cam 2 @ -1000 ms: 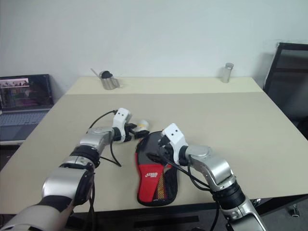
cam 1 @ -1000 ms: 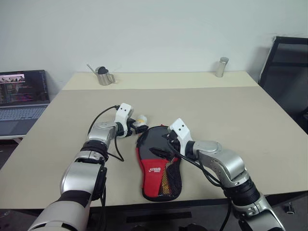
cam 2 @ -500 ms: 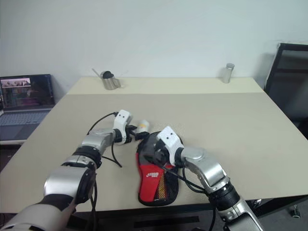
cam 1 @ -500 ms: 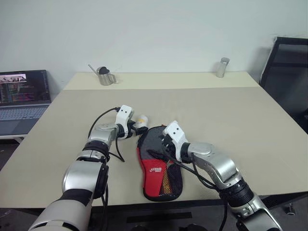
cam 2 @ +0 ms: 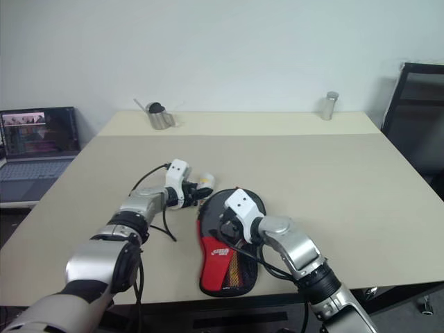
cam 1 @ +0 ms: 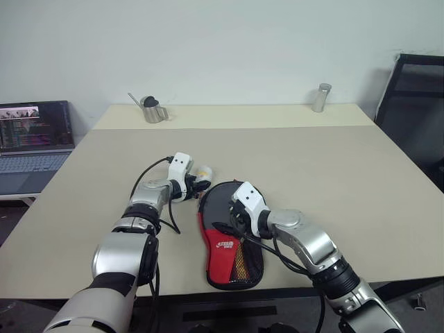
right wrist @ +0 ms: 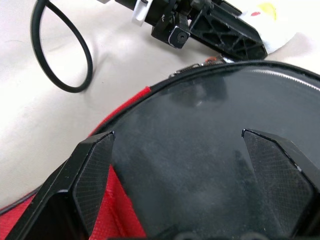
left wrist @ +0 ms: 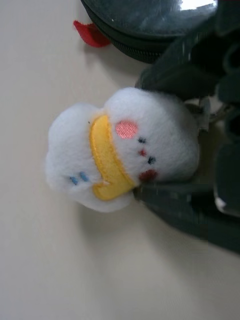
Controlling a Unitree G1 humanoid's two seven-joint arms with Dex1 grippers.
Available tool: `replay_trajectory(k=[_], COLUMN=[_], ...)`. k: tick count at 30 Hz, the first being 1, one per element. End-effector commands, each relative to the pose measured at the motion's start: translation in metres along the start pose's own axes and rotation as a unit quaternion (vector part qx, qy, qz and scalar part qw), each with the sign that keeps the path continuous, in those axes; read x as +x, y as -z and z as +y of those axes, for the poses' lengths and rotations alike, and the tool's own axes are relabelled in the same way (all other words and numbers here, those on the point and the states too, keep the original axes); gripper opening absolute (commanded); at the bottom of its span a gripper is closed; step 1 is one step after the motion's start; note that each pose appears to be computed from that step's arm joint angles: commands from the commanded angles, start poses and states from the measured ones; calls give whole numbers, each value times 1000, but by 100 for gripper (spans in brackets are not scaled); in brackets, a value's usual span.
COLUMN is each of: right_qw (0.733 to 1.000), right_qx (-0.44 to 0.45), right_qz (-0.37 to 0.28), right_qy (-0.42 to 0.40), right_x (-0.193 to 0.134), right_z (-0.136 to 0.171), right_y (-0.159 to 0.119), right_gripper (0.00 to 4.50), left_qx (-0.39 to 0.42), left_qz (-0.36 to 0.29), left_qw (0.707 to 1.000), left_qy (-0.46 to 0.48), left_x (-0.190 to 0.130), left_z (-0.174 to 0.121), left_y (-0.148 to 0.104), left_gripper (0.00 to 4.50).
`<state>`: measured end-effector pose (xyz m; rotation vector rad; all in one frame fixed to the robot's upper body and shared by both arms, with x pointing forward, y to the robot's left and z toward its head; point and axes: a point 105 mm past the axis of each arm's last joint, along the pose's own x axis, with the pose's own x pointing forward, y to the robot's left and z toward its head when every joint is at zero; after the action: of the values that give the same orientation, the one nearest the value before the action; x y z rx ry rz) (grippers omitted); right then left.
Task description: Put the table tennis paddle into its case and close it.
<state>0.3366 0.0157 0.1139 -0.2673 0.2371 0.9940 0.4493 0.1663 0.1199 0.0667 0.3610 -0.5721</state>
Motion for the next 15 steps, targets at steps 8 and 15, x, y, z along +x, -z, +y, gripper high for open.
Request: replay_trajectory(k=[8,15], right_qw=[999,996], right_qx=[0,-4], right_qz=[36,84], right_qy=[19,28], right_x=[9,8], right_z=[-2,-3], right_y=[18,41], right_gripper=[450,450], left_qx=[16,73], left_qz=[-33,-55], left_qw=[999,996], left_qy=[-3,11], left_x=[-7,-18], left_z=[5,8], left_y=[-18,-40], left_gripper=[18,18])
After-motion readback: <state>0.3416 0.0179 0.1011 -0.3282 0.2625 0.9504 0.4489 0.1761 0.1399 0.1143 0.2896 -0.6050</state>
